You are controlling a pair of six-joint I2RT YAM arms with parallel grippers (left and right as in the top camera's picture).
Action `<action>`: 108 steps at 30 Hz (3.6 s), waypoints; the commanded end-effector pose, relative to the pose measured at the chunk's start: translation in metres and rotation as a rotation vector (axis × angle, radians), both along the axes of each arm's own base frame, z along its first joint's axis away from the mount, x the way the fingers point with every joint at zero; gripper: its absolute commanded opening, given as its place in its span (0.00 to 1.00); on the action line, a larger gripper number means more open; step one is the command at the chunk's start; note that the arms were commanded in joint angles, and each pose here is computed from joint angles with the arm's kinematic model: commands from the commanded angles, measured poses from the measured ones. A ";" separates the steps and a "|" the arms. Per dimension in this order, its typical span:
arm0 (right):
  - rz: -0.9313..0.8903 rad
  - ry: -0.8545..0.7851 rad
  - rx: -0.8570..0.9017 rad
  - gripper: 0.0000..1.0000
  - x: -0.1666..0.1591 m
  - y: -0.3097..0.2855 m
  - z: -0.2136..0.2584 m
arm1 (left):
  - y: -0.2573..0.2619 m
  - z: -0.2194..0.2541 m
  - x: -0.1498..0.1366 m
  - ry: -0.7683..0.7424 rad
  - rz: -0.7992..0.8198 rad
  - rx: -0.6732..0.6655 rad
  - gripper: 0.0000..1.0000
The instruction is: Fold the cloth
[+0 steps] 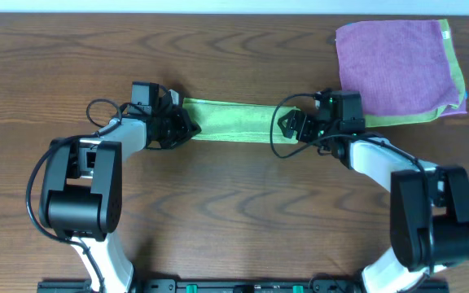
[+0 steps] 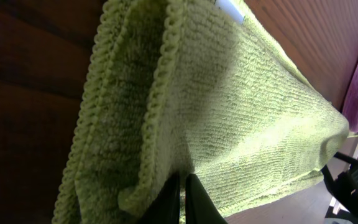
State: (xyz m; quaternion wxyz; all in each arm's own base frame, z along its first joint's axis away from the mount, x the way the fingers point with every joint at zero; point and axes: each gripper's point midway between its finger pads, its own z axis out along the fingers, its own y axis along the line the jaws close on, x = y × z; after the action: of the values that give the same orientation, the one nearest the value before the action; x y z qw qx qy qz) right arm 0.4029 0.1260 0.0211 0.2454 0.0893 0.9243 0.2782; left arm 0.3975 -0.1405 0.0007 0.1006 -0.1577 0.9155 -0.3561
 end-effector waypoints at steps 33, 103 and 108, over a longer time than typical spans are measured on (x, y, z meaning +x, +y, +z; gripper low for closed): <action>0.151 -0.274 0.104 0.01 0.006 0.089 0.082 | 0.014 -0.008 0.002 0.005 0.033 0.077 0.06; 0.398 -0.311 0.005 0.25 0.021 0.260 0.045 | 0.083 0.074 0.015 -0.135 0.170 0.054 0.05; 0.441 -0.302 0.047 0.46 0.014 0.267 0.049 | 0.086 0.075 0.016 -0.137 0.178 0.054 0.06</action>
State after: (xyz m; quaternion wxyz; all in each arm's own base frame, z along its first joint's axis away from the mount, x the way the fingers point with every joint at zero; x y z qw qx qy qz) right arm 0.4209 0.3806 0.0646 0.3182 -0.1338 0.8761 0.3365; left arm 0.4113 -0.0599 0.0700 0.1857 -0.2168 0.8976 -0.3358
